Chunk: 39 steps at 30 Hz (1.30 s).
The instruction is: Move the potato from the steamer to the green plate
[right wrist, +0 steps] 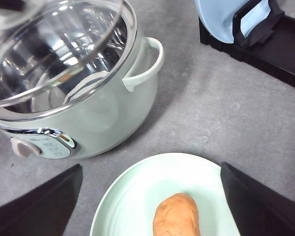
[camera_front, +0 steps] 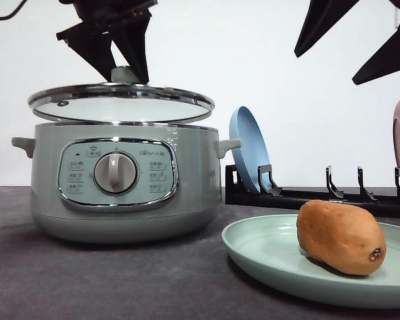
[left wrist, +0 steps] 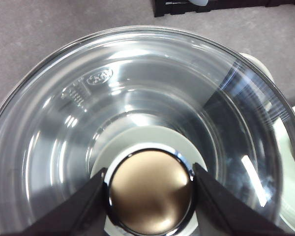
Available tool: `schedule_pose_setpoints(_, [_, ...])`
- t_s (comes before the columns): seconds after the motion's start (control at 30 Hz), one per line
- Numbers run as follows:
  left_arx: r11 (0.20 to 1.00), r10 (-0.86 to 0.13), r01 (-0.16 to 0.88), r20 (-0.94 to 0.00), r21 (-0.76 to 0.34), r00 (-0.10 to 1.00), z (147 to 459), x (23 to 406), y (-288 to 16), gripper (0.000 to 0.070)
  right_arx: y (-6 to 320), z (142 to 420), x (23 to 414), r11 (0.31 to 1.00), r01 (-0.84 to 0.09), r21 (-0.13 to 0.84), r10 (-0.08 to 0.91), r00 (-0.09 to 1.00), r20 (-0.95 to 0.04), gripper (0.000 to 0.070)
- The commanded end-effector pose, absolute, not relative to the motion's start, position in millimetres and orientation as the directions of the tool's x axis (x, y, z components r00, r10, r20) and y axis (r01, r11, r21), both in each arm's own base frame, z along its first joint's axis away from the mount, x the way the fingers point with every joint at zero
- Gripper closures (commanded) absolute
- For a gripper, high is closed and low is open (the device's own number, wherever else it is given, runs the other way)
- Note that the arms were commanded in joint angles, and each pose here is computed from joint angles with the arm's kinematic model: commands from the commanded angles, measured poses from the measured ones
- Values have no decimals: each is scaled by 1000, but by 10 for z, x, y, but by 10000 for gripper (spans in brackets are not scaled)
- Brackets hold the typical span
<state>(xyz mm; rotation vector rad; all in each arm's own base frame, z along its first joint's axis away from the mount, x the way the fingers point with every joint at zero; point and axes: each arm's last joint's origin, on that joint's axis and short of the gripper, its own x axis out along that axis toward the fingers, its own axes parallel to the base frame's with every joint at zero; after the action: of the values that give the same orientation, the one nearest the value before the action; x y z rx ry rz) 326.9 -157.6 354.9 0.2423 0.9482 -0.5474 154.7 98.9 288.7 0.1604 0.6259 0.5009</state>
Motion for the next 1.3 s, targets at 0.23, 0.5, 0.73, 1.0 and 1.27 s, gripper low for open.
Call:
schedule_pose_setpoints(0.23, [832, -362, 555, -789, -32, 497, 3614, 3345, -1634, 698, 997, 2933, 1550, 872, -401, 282, 490, 706, -511, 133])
schedule_pose_setpoints(0.5, [830, -354, 557, -804, -36, 477, 3536, 3385, -1669, 698, 993, 2933, 1552, 878, -395, 269, 478, 714, -511, 133])
schedule_pose_setpoints(0.73, [828, -353, 559, -809, -37, 470, 3506, 3399, -1687, 698, 993, 2933, 1553, 879, -394, 268, 476, 715, -511, 133])
schedule_pose_setpoints(1.0, [829, -343, 558, -824, -40, 450, 3439, 3430, -1702, 698, 993, 2933, 1553, 879, -394, 268, 477, 715, -511, 133])
schedule_pose_setpoints(1.27, [825, -321, 562, -860, -48, 398, 3238, 3516, -1773, 698, 994, 2933, 1552, 876, -398, 271, 482, 712, -511, 133])
